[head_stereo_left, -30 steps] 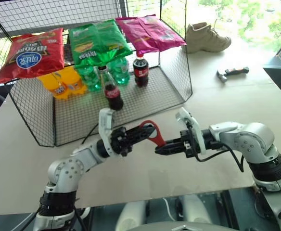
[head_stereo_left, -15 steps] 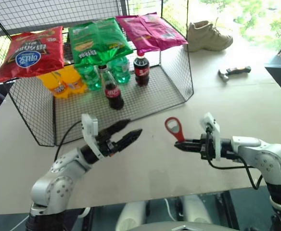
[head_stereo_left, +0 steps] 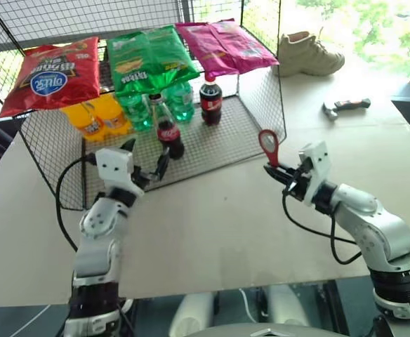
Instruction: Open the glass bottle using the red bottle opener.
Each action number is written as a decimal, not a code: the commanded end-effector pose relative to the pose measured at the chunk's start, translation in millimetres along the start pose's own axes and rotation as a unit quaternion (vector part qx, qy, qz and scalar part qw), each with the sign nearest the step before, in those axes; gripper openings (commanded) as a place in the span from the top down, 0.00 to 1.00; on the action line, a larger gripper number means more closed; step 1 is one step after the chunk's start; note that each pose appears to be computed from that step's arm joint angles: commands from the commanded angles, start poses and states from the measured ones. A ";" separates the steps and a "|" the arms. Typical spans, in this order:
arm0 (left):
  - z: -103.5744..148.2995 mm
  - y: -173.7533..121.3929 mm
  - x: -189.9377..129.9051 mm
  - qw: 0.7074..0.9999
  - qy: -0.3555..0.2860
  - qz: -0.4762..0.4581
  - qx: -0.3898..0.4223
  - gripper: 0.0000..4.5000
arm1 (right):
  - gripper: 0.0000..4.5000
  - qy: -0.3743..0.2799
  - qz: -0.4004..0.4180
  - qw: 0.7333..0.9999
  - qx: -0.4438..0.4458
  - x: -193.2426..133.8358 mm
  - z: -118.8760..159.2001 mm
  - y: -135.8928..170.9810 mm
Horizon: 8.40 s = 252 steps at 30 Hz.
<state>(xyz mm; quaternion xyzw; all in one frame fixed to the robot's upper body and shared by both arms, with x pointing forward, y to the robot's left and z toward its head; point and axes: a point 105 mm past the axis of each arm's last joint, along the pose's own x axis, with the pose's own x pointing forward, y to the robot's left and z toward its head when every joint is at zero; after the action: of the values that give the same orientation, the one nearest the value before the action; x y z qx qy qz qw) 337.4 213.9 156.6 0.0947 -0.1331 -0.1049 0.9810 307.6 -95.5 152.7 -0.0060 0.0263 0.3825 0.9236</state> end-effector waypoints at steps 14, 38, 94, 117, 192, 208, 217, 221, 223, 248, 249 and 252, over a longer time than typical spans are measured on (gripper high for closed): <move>5.3 -4.8 56.1 0.999 -0.045 -0.003 -0.019 0.02 | 1.00 -0.071 0.002 0.996 -0.060 11.6 28.3 24.9; 16.4 -42.4 66.4 0.988 -0.063 -0.130 -0.060 0.39 | 1.00 -0.085 -0.025 0.993 -0.077 12.5 33.1 11.9; 52.4 -130.5 26.1 0.932 -0.104 -0.329 -0.108 0.19 | 1.00 -0.109 -0.061 0.988 -0.089 18.0 43.1 -8.3; 45.0 -125.7 27.3 0.937 -0.106 -0.320 -0.093 0.49 | 1.00 -0.107 -0.010 0.986 -0.125 29.8 46.0 17.6; 49.5 -123.5 12.0 0.934 -0.127 -0.316 -0.108 0.66 | 1.00 -0.100 0.007 0.987 -0.122 35.5 41.4 20.8; 41.2 -125.3 14.3 0.936 -0.114 -0.318 -0.100 0.66 | 1.00 -0.138 0.017 0.916 -0.375 52.5 47.8 36.3; 40.3 -127.5 15.1 0.935 -0.111 -0.321 -0.103 0.66 | 1.00 -0.154 0.017 0.818 -0.554 59.0 36.8 37.9; 40.2 -129.3 15.7 0.933 -0.111 -0.325 -0.106 0.66 | 1.00 -0.167 0.004 0.792 -0.588 66.6 35.4 35.6; 40.1 -129.8 15.8 0.933 -0.111 -0.326 -0.108 0.66 | 1.00 -0.178 0.008 0.785 -0.594 70.5 34.8 38.3; 35.0 -130.6 15.8 0.935 -0.099 -0.323 -0.110 0.66 | 1.00 -0.192 0.084 0.778 -0.592 86.4 6.3 58.5; 35.0 -130.1 16.1 0.935 -0.099 -0.322 -0.109 0.66 | 1.00 -0.194 0.080 0.774 -0.598 86.4 9.4 57.1; 35.1 -129.1 16.1 0.936 -0.098 -0.321 -0.107 0.66 | 1.00 -0.200 0.074 0.762 -0.611 85.9 15.5 55.6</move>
<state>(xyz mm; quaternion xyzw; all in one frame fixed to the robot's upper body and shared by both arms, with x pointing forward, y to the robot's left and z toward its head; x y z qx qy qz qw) 319.6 93.1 178.6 0.0129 -0.2091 -0.4185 0.8837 351.1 -22.8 178.1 -0.4684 -0.3752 0.3174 0.7342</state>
